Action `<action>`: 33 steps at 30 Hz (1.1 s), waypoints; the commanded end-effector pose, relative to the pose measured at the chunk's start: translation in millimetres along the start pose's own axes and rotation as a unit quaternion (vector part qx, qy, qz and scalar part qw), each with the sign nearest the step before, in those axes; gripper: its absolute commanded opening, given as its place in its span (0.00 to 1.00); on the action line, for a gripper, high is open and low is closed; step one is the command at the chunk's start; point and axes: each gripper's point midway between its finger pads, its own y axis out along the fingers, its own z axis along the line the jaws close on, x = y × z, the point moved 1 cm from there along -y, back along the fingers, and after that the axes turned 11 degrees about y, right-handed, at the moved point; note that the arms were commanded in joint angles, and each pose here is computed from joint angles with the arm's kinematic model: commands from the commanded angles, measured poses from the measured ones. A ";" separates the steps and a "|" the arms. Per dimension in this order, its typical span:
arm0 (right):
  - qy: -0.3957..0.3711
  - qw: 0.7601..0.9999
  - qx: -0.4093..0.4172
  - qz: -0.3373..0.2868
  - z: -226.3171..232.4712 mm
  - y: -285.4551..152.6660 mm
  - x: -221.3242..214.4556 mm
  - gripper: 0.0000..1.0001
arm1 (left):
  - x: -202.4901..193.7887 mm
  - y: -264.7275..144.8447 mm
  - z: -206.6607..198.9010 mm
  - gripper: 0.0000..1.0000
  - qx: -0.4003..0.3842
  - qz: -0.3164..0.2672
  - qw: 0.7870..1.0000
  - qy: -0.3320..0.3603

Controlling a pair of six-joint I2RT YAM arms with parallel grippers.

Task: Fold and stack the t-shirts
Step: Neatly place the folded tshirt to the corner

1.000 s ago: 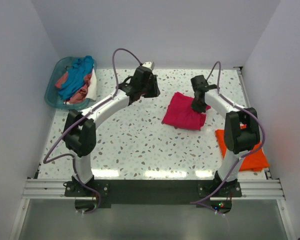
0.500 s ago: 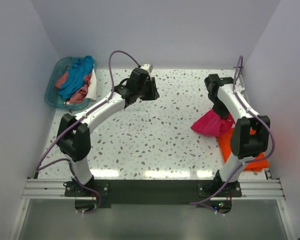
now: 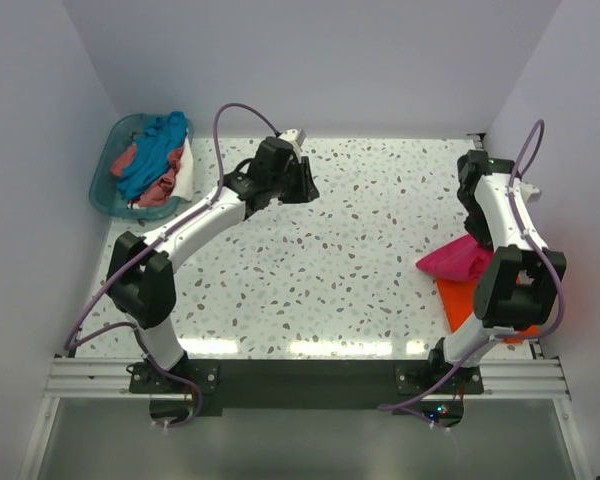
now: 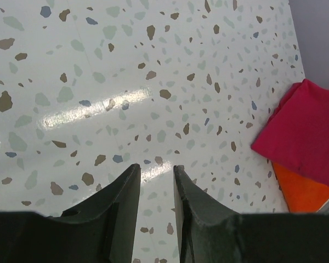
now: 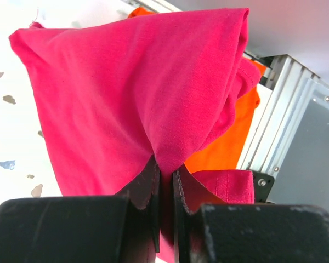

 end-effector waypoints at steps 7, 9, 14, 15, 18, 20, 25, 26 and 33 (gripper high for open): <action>0.025 0.999 0.003 -0.036 -25.3 -19.1 40.7 0.00 | 17.2 -18.5 -10.4 0.35 -0.022 -0.029 0.999 0.003; 0.028 0.999 0.009 -0.038 -25.5 -22.8 43.5 0.00 | 17.1 -18.3 -9.8 0.35 -0.022 -0.029 0.999 0.003; 0.037 0.998 0.008 -0.048 -33.9 -31.1 52.5 0.00 | 15.9 -17.6 -10.6 0.35 -0.024 -0.028 0.999 0.003; 0.040 0.998 0.010 -0.048 -35.0 -32.6 53.0 0.00 | 16.3 -18.2 -10.8 0.35 -0.024 -0.028 0.999 0.003; 0.048 0.997 0.013 -0.056 -41.3 -36.3 56.3 0.00 | 16.5 -18.5 -10.8 0.35 -0.024 -0.029 0.999 0.004; 0.047 0.997 0.010 -0.060 -45.0 -37.3 57.3 0.00 | 15.8 -18.3 -10.8 0.35 -0.025 -0.028 0.999 0.004; 0.051 0.997 0.009 -0.060 -58.2 -40.6 53.7 0.00 | 13.3 -17.6 -11.7 0.35 -0.028 -0.025 0.999 0.005; 0.050 0.997 0.004 -0.061 -63.8 -41.0 52.7 0.00 | 13.3 -18.1 -11.2 0.35 -0.028 -0.025 0.999 0.004; 0.047 0.998 -0.010 -0.043 -101.0 -37.4 26.3 0.72 | 6.8 -14.9 -17.7 0.36 -0.042 -0.017 0.999 0.006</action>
